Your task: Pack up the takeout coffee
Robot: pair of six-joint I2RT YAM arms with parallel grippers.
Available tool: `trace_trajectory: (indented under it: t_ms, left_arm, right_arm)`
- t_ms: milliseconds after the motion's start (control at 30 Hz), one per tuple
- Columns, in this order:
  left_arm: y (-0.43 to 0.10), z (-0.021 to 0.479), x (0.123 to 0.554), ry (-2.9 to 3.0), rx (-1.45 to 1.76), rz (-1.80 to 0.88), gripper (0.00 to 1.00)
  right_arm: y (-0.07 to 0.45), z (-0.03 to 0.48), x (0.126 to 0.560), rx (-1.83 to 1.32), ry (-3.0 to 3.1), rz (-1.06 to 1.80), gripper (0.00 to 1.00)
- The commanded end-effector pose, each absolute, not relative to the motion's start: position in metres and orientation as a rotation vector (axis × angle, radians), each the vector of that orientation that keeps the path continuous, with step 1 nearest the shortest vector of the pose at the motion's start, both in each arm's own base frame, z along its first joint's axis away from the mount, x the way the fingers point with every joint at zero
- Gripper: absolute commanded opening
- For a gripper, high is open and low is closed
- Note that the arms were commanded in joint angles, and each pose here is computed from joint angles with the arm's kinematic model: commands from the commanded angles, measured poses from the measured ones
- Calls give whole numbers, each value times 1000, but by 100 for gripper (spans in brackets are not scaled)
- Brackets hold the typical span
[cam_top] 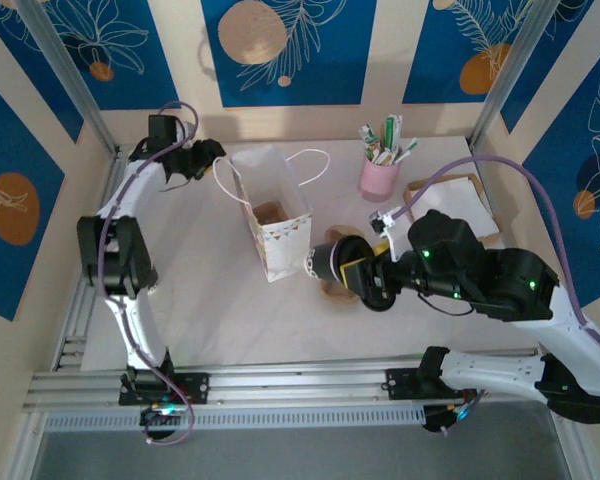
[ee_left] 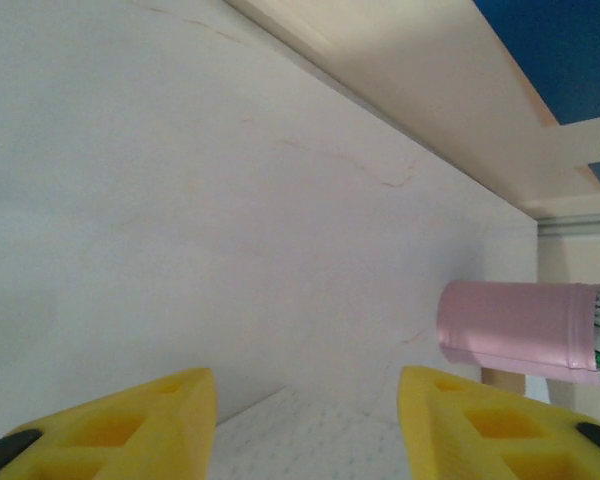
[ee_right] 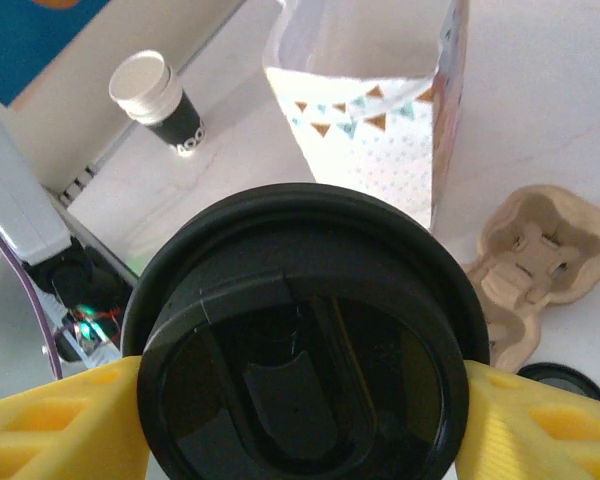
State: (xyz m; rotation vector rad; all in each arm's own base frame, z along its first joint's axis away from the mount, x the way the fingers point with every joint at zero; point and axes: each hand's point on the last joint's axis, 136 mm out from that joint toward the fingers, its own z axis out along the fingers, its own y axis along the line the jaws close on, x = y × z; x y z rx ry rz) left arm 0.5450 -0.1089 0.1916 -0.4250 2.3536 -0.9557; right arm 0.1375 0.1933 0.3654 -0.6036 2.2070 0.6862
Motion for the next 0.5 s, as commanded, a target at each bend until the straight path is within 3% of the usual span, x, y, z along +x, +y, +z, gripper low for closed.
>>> trace_trajectory:
  t_ms: [0,467]
  left_arm:
    - [-136,194,554,2372,-296,-1086,50]
    - [-206,160,549,2440,-116,-1228,49]
  right_arm:
    - [194,383,146,-585,2166,691,70]
    - [211,418,178,-507,2144,800,70]
